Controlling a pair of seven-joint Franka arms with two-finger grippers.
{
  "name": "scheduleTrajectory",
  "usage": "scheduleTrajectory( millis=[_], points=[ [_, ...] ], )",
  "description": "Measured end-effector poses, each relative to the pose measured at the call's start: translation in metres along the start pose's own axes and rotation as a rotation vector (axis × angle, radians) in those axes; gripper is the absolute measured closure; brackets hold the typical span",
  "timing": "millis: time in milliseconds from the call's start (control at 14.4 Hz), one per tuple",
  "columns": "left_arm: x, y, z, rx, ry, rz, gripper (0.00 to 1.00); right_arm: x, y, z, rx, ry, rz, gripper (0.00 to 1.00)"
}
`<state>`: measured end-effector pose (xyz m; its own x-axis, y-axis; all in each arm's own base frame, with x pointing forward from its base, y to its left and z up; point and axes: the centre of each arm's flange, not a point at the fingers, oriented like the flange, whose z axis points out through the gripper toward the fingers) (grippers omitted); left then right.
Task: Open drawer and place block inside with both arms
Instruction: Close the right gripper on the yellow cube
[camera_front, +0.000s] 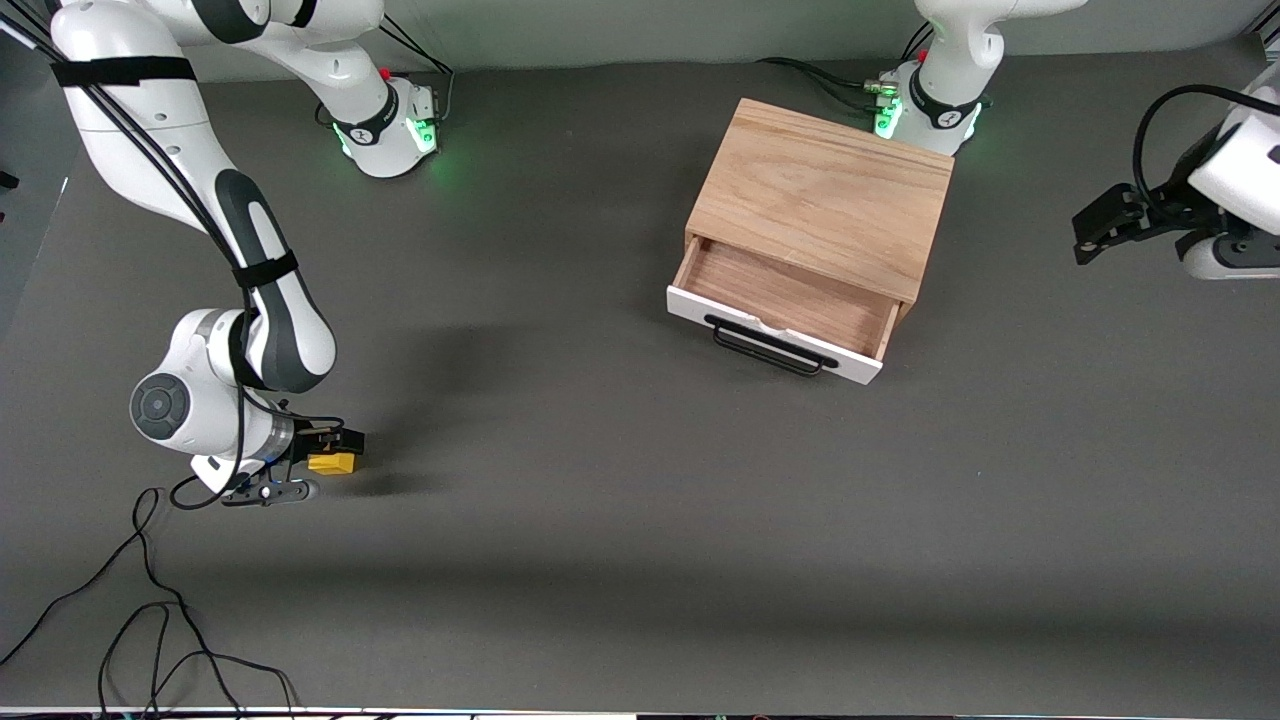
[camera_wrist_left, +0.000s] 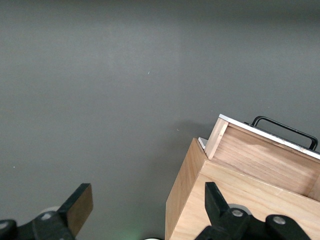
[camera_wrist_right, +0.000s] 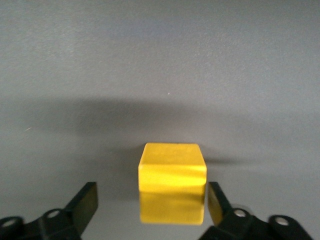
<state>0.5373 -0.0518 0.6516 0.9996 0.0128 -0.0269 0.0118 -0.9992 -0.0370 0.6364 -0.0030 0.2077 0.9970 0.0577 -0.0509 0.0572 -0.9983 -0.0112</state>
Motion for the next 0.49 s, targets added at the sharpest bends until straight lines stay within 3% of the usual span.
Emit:
scheduleTrajectory(
  millis=[69,208,278,486],
  points=[
    [0.001,-0.006,0.001,0.0,-0.005,-0.011,0.0,-0.001,0.001,0.007,-0.003,0.003,0.001,0.06],
    [0.001,-0.011,0.002,0.0,-0.006,-0.019,0.0,-0.003,0.002,0.017,-0.006,-0.003,0.002,0.21],
    [0.001,-0.01,0.002,-0.004,-0.007,-0.019,0.0,-0.003,0.002,0.018,-0.006,-0.003,0.003,0.21],
    [0.001,-0.008,0.001,-0.01,-0.008,-0.019,0.0,-0.002,0.002,0.016,-0.006,0.003,0.002,0.0]
  ],
)
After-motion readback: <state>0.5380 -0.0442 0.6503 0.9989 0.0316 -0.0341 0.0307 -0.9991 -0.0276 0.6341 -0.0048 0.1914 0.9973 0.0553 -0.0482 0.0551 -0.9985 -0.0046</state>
